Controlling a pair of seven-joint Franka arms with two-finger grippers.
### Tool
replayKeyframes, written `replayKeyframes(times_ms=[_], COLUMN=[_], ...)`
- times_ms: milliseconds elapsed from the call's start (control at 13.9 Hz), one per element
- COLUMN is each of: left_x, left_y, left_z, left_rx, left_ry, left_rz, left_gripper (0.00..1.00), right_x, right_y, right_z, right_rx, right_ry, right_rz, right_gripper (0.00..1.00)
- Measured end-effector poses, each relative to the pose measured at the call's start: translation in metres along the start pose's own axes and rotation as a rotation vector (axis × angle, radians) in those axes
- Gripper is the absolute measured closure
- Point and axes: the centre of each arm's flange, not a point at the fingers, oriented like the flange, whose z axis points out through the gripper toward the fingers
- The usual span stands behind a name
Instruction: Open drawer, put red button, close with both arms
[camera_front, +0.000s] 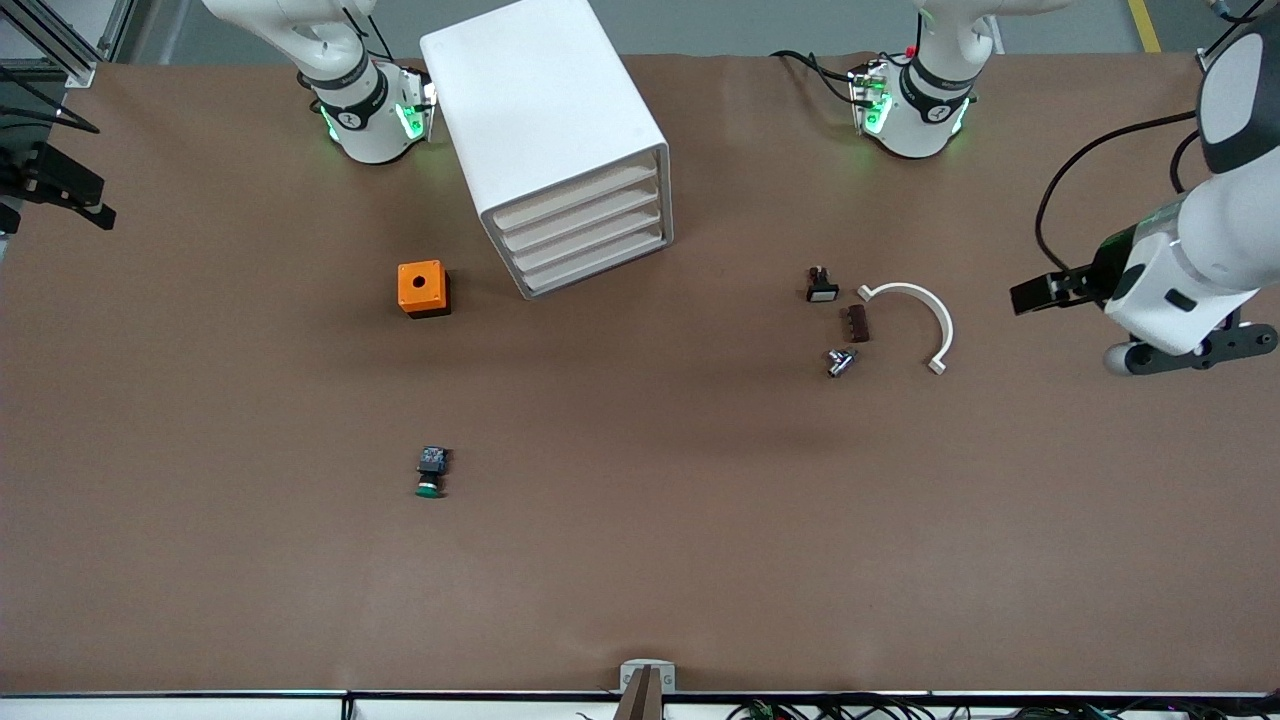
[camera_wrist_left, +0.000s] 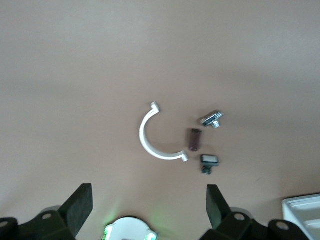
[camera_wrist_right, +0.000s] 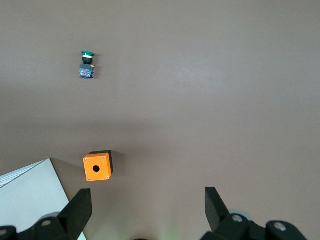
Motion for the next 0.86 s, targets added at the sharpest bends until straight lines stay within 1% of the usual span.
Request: replayKeyframes(times_ms=[144,360,504,648,864], left_x=[-0.016,-0.048,-0.066,-0.072,-0.074], left_y=[-0.018,-0.033,-0.039,-0.041,-0.045], left_z=[0.01,0.042,0.051,0.04,0.006], left_rx=[0.0,-0.012,-0.016,-0.025,-0.04], left_ry=[0.024,0.109,0.135,0.178,0.251], left_rz=[0.015,0.012,0.008,0.006,-0.002], left_gripper=[0.0,0.0,0.0,0.0,0.0], right_x=[-0.002,-0.004,-0.005,-0.006,-0.007], right_y=[-0.001,0.002,0.003,0.006,0.011], right_z=[-0.003,-0.005,-0.004,-0.004,-0.003], right_rx=[0.0,0.0,0.001,0.002,0.003], right_ry=[0.006,0.007,0.002,-0.005,-0.007], right_rz=[-0.002,0.005,0.007,0.012,0.022], right_gripper=[0.0,0.0,0.0,0.0,0.0])
